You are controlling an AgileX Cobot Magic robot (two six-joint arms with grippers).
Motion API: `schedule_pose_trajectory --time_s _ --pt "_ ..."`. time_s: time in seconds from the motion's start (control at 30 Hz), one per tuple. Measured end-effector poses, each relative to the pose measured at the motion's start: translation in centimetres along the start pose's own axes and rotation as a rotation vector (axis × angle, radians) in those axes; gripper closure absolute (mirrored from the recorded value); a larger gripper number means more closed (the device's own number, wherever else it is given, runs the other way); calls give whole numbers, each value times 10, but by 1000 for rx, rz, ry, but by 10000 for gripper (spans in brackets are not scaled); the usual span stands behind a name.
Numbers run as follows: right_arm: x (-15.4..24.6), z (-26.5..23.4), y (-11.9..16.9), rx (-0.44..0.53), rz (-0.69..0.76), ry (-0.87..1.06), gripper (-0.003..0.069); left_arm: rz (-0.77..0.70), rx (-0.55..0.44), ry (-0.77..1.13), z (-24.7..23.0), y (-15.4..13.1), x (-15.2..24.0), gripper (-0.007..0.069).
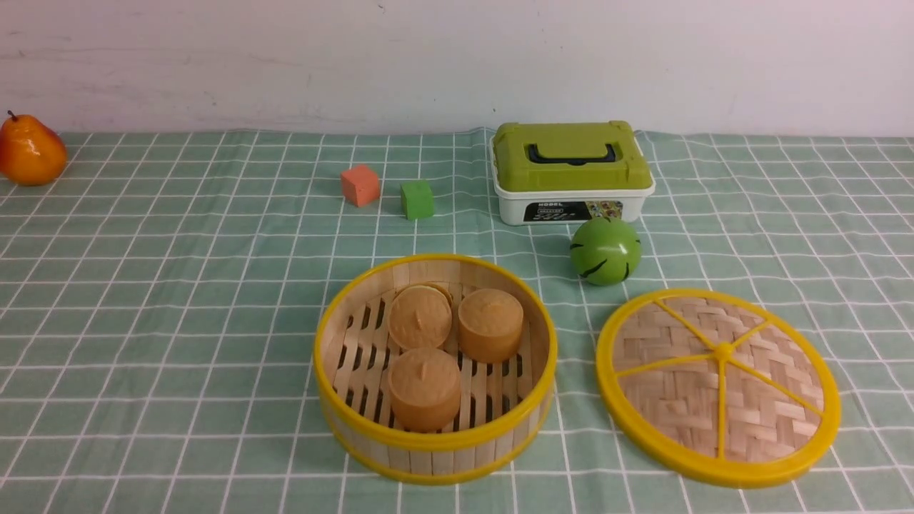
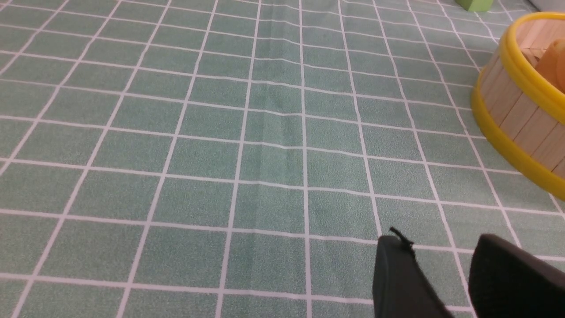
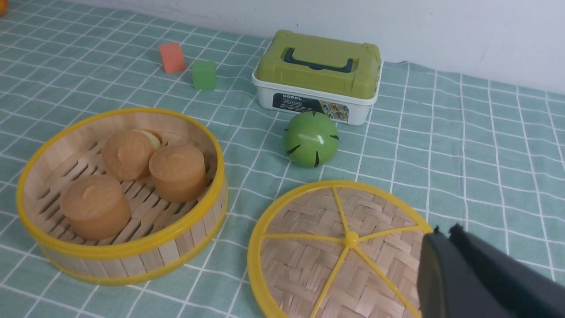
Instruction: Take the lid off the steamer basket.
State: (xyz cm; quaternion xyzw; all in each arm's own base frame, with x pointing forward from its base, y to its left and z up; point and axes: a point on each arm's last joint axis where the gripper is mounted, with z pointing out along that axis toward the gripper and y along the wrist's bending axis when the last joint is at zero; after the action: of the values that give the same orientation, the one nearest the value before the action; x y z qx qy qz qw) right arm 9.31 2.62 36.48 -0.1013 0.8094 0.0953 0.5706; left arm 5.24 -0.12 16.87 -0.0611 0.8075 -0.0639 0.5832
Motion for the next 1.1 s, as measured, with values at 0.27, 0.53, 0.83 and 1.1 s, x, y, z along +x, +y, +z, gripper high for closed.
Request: schedule_pose_trajectory --time_s 0.27,0.53,0.83,1.1 --pt "71 9 -7 76 -16 -89 672 0 0 0 0 0 0 386" --pt "170 20 -22 267 58 -158 672 0 0 0 0 0 0 386" --pt "194 19 -26 340 174 -95 671 0 0 0 0 0 0 386" --pt "195 19 -23 304 164 -59 670 0 0 0 0 0 0 386"
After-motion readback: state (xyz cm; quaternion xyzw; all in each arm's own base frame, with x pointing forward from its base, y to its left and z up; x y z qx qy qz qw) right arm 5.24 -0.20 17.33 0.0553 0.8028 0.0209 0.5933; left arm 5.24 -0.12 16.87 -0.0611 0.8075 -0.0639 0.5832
